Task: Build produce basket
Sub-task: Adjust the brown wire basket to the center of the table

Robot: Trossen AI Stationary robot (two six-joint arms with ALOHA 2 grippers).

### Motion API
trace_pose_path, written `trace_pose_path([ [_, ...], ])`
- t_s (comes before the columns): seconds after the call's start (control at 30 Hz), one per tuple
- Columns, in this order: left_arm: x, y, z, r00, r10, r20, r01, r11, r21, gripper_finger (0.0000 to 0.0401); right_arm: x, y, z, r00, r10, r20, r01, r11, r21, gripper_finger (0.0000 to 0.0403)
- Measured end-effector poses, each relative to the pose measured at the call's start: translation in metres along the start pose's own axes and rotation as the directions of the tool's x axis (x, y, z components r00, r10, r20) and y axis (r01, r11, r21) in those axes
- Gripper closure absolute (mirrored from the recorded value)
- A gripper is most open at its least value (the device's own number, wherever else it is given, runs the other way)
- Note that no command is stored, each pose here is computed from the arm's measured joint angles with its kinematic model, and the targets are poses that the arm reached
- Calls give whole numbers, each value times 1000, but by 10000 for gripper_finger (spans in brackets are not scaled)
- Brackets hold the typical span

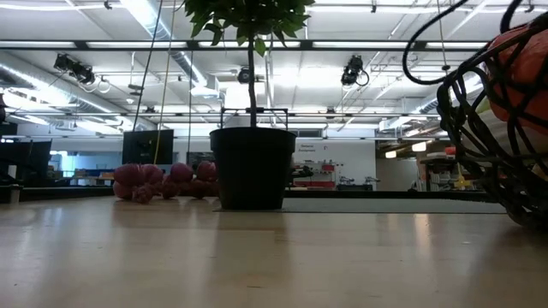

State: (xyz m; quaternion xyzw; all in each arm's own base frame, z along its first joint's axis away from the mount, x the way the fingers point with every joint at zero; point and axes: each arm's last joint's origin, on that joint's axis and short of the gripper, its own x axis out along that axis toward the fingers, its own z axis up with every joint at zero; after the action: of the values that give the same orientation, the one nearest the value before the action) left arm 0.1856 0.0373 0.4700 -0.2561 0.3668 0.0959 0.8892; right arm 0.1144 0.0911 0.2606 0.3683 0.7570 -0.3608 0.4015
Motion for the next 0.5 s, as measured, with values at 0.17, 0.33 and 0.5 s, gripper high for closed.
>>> trace_pose_path([
  [0.17,0,1,0,999,38,16,-37,998,-46,113,7,-13,4,997,53,48,-53,999,-4,57],
  [0.33,0,2,1,998,64,27,-62,995,-74,113,-11,7,6,892,425,156,-391,897,-208,57],
  [0.5,0,3,2,994,97,47,-92,991,-97,113,-14,35,27,859,452,240,-370,872,-320,58],
])
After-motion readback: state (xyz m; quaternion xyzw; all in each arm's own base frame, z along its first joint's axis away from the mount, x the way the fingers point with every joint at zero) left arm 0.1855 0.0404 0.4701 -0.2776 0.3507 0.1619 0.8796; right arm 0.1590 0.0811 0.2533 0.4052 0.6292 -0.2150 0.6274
